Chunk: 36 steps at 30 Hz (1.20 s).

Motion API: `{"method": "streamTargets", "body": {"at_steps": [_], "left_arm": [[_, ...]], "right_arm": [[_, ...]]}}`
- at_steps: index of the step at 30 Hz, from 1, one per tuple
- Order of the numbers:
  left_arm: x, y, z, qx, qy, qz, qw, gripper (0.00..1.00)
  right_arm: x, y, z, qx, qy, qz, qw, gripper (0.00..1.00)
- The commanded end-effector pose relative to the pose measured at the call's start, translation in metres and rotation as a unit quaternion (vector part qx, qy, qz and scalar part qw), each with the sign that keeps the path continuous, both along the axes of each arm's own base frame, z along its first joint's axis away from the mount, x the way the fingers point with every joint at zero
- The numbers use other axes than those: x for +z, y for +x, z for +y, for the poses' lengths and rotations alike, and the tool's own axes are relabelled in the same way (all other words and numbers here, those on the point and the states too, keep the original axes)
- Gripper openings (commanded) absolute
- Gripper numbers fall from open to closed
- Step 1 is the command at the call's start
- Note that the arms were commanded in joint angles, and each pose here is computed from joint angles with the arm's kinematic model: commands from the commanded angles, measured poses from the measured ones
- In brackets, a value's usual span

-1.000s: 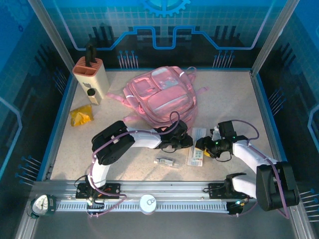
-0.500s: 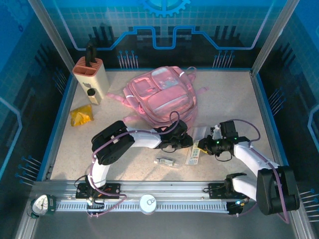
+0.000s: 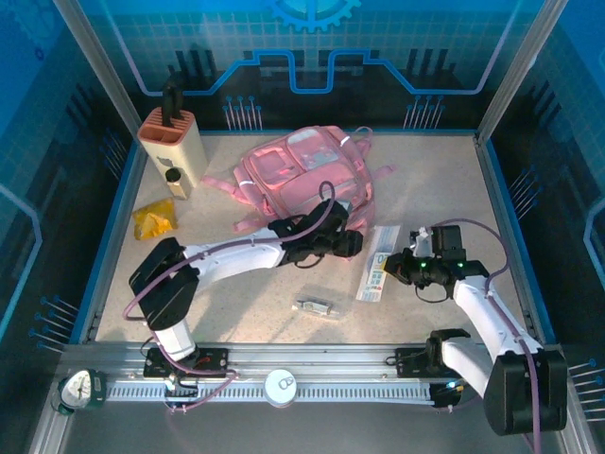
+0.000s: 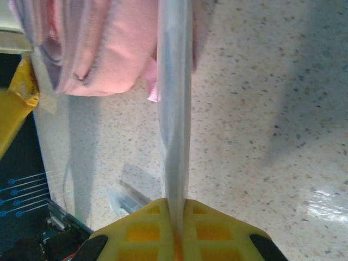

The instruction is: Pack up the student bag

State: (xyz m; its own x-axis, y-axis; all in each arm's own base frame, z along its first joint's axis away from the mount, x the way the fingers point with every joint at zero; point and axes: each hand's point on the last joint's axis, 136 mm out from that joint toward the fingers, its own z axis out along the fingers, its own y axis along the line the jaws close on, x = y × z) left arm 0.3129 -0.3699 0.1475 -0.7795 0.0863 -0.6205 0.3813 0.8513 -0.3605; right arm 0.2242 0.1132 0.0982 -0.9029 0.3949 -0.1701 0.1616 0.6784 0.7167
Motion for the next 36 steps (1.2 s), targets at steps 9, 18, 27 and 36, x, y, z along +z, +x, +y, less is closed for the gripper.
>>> {"method": "streamTargets", "body": {"at_steps": [9, 18, 27, 36], "left_arm": [[-0.011, 0.063, 0.054, -0.099, 0.274, -0.151, 0.945, 0.67], [-0.03, 0.105, 0.061, -0.093, 0.311, -0.145, 0.934, 0.68], [-0.038, 0.133, 0.067, -0.082, 0.319, -0.144, 0.933, 0.51], [-0.039, 0.14, 0.075, -0.085, 0.327, -0.154, 0.928, 0.17]], "right_arm": [[0.038, 0.018, 0.005, 0.019, 0.026, -0.035, 0.999, 0.09], [0.048, 0.034, 0.01, 0.016, 0.051, -0.043, 0.998, 0.09], [0.039, 0.043, 0.01, 0.008, 0.054, -0.032, 0.998, 0.07], [0.044, 0.043, 0.01, 0.012, 0.053, -0.038, 0.998, 0.07]]}}
